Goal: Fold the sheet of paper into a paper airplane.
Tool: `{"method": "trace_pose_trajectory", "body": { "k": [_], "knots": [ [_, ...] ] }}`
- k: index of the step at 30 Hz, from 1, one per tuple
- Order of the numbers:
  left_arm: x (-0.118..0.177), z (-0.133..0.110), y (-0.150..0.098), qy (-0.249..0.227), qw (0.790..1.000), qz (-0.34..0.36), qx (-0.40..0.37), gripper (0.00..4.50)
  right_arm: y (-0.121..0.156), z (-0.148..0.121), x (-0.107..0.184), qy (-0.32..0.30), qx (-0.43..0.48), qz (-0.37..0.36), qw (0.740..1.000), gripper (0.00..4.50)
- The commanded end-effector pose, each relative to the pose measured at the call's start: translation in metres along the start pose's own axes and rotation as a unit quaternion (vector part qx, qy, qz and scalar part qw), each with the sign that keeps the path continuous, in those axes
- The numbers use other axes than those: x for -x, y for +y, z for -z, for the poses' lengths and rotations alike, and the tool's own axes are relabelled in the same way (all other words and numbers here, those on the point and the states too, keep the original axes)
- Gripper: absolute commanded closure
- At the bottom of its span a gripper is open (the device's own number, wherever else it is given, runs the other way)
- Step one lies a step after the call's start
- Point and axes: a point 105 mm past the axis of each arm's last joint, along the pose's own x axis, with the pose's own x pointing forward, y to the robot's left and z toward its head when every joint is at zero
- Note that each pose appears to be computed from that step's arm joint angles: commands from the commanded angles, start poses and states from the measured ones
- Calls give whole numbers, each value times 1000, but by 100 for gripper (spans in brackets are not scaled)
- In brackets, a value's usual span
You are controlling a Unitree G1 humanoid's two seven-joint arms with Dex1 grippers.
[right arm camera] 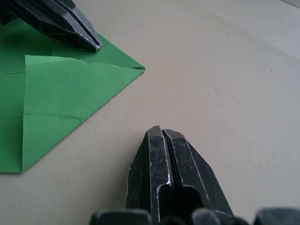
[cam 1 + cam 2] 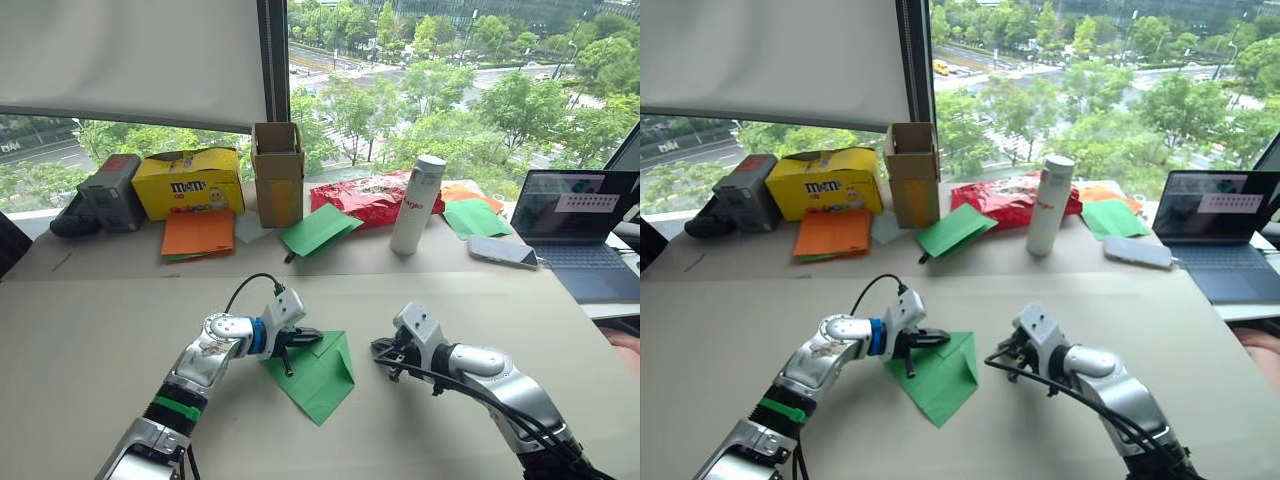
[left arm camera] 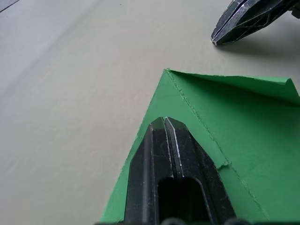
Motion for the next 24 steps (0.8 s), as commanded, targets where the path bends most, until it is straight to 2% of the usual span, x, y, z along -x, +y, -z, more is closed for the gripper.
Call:
{"method": "trace_pose_trajectory", "body": {
  "k": [1,3,6,11,15,19,24],
  "knots": [
    [2,-6,4,-13,1000,-4,5,447,10,-30,-6,-54,29,-10,998,450],
    [2,-11,3,-23,1000,-5,8,447,15,-26,-10,-39,50,-19,998,450],
    [0,-19,-4,-39,999,6,7,447,26,-27,-20,-50,22,-34,998,450],
    [-7,-28,-27,-74,996,44,21,447,30,-3,-32,-3,12,-27,1000,450],
    [-9,-18,-39,-57,997,54,23,447,28,4,-33,14,5,-16,1000,450],
    [-7,-5,-36,-27,999,37,23,447,21,5,-31,12,-17,3,1000,450],
    [-4,-3,-31,-26,999,26,25,447,15,2,-27,-7,-59,18,998,450]
  ]
}}
